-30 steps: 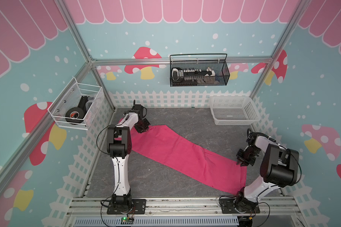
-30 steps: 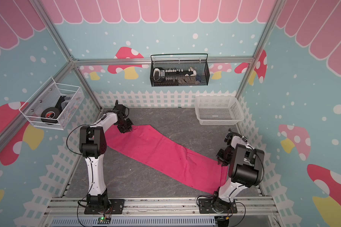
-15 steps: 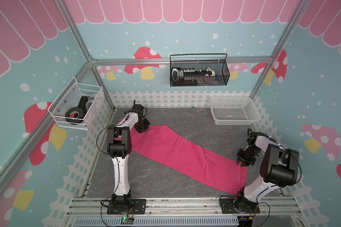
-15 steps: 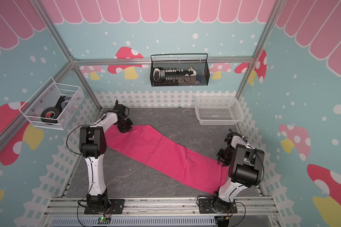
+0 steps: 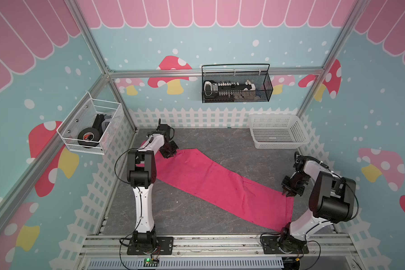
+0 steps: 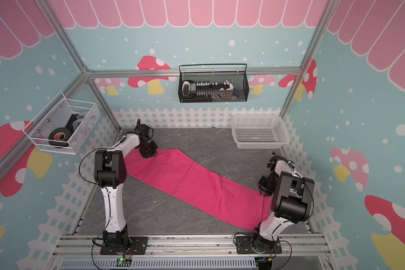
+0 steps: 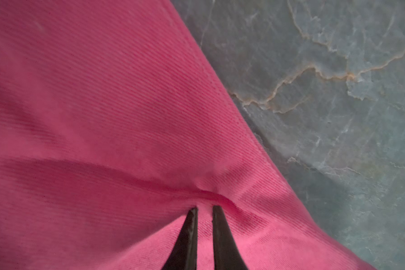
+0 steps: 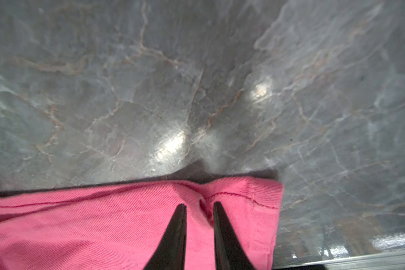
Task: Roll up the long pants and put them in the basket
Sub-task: Fold the long pant at the center of the board.
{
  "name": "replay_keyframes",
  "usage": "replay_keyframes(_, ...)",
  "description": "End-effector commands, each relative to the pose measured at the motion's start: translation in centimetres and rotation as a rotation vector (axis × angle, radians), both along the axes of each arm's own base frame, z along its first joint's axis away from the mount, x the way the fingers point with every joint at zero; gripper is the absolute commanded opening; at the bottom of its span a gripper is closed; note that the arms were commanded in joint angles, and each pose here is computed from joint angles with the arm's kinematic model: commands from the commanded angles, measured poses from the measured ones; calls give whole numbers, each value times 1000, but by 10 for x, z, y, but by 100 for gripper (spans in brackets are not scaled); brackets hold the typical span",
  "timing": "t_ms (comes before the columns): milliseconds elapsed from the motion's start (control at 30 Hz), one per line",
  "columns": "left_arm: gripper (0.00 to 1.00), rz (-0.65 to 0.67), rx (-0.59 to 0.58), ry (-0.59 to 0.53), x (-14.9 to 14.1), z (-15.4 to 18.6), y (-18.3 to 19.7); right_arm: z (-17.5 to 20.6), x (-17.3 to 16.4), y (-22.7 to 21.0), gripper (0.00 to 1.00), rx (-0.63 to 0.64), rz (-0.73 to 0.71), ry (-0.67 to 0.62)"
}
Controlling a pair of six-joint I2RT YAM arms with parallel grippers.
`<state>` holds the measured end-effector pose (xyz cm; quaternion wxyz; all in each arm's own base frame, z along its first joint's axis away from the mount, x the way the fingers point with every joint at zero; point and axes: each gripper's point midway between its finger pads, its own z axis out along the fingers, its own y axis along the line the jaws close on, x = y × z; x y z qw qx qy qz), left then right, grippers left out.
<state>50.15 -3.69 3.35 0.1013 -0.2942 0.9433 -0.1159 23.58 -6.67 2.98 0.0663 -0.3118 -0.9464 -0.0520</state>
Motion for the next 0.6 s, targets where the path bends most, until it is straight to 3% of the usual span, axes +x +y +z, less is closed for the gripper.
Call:
replay_keyframes(0,15,-19,17,8,-1,-5,2,13,-2,-2,24,-18,8,2)
replay_keyframes(167,15,-20,14,10,-1,-7,1,11,-2,-1,14,-10,3,3)
replay_keyframes(433,15,-24,22,8,-1,-6,2,7,-1,-1,26,-8,-2,6)
replay_keyframes(567,15,-24,24,9,-2,-6,3,3,-2,0,21,-4,-6,9)
